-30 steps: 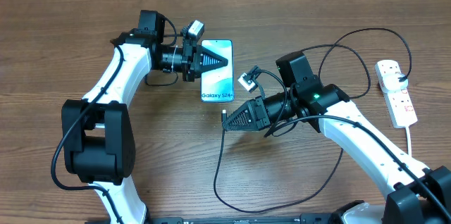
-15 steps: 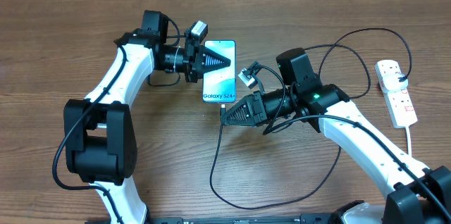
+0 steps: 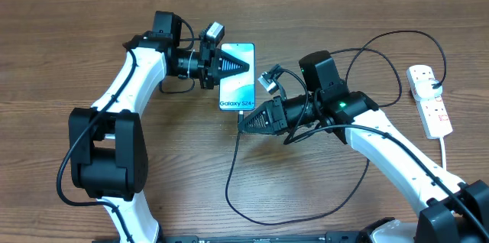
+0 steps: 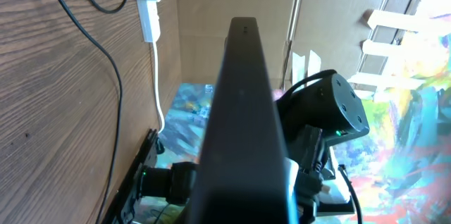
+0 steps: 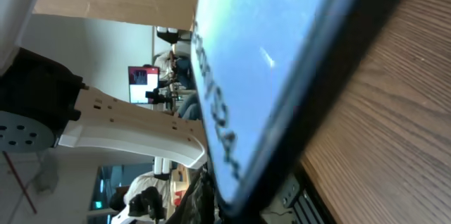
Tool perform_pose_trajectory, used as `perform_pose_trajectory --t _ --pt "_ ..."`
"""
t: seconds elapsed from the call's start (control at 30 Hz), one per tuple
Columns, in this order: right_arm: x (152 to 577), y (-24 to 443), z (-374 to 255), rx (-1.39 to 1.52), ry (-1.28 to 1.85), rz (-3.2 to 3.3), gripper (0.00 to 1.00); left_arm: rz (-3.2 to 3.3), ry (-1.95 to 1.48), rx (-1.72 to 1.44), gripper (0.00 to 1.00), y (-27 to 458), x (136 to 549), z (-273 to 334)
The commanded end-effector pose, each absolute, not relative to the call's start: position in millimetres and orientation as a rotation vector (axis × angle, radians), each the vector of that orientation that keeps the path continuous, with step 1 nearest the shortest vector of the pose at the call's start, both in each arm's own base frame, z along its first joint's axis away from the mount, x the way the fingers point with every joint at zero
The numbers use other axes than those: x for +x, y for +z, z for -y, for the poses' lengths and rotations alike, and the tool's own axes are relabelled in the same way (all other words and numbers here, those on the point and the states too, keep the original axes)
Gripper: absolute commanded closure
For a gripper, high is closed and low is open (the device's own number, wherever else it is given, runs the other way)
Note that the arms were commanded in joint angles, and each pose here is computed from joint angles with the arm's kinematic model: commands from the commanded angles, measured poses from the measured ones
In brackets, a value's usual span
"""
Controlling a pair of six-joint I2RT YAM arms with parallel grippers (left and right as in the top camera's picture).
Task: Plug charger to phone and switch on socket
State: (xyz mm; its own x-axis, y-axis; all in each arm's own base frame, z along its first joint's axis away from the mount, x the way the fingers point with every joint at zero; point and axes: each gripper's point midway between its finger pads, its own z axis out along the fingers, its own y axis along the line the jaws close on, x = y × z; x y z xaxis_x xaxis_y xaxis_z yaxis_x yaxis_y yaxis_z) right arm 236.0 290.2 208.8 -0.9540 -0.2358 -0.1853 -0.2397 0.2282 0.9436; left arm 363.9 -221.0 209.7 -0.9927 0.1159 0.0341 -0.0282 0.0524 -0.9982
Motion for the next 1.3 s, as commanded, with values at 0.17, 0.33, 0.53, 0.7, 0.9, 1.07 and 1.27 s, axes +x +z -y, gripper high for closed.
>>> perform_pose_trajectory --t 0.17,0.33,0.53,0.7,0.9,1.07,1.27 --pt "246.2 222.7 -292.6 -0.458 1.872 -2.422 0.96 2.132 2.149 -0.135 0.96 229.0 359.4 223.9" --pt "250.0 219.5 -292.2 -0.407 1.848 -2.449 0.96 2.132 2.149 -0.135 0.96 229.0 359.4 223.9" --pt "252.5 218.0 -292.1 -0.391 1.831 -2.455 0.96 2.132 2.149 -0.134 0.96 229.0 359.4 223.9" --pt "252.5 218.0 -292.1 -0.387 1.832 -2.457 0.96 2.132 2.149 -0.135 0.96 229.0 359.4 223.9" --pt "248.8 217.1 -296.1 -0.403 1.828 -2.462 0.96 2.132 2.150 -0.136 0.96 229.1 359.4 223.9" --pt "244.6 213.5 -303.0 -0.420 1.797 -2.477 0.96 2.132 2.150 -0.137 0.96 229.1 359.4 223.9" --pt "247.7 214.8 -303.4 -0.420 1.789 -2.463 0.96 2.133 2.152 -0.140 0.96 229.2 359.4 223.9"
